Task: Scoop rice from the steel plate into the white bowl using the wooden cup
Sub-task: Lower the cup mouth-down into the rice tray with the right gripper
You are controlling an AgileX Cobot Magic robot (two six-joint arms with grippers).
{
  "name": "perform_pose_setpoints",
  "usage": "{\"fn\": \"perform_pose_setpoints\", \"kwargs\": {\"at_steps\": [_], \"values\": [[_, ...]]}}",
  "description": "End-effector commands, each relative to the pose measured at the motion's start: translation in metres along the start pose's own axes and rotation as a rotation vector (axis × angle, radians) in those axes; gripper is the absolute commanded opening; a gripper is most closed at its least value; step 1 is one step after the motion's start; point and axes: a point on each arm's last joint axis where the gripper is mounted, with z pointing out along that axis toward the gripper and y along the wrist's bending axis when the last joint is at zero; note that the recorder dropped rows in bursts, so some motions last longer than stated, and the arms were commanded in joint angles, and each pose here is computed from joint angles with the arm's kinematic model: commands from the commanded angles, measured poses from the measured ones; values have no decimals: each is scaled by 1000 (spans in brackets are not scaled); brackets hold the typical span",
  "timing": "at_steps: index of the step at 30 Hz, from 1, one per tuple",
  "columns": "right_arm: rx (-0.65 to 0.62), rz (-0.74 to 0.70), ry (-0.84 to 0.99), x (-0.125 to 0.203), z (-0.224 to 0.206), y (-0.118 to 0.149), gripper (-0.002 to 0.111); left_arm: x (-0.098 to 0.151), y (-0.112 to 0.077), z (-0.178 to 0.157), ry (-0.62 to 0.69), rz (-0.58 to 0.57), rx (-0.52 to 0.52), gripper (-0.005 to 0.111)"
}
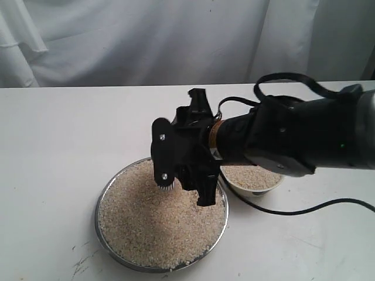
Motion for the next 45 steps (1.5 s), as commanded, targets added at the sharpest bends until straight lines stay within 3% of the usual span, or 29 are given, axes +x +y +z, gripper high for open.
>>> {"fn": "perform_pose_setpoints", "kwargs": {"at_steps": [1,7,15,23,28,31,35,45], "values": [[-13,-253,14,-12,9,0,0,1,0,0,-7,-4,2,0],[-26,-476,69,-11,25,0,0,1,0,0,-7,-4,2,0],[-81,-333,125,-11,27,14,0,1,0,0,-7,-4,2,0],[-54,-256,176,-17,-9,-1,0,1,0,0,-7,-4,2,0],[-153,-366,267,-19,-17,10,0,1,0,0,-7,-4,2,0],[-172,-282,236,-33,-20,10,0,1,0,0,-7,-4,2,0],[-263,70,244,-37,-25,8,0,1,0,0,-7,-4,2,0],[-354,158,392,-26,-27,-13,0,1,0,0,-7,-4,2,0]]}}
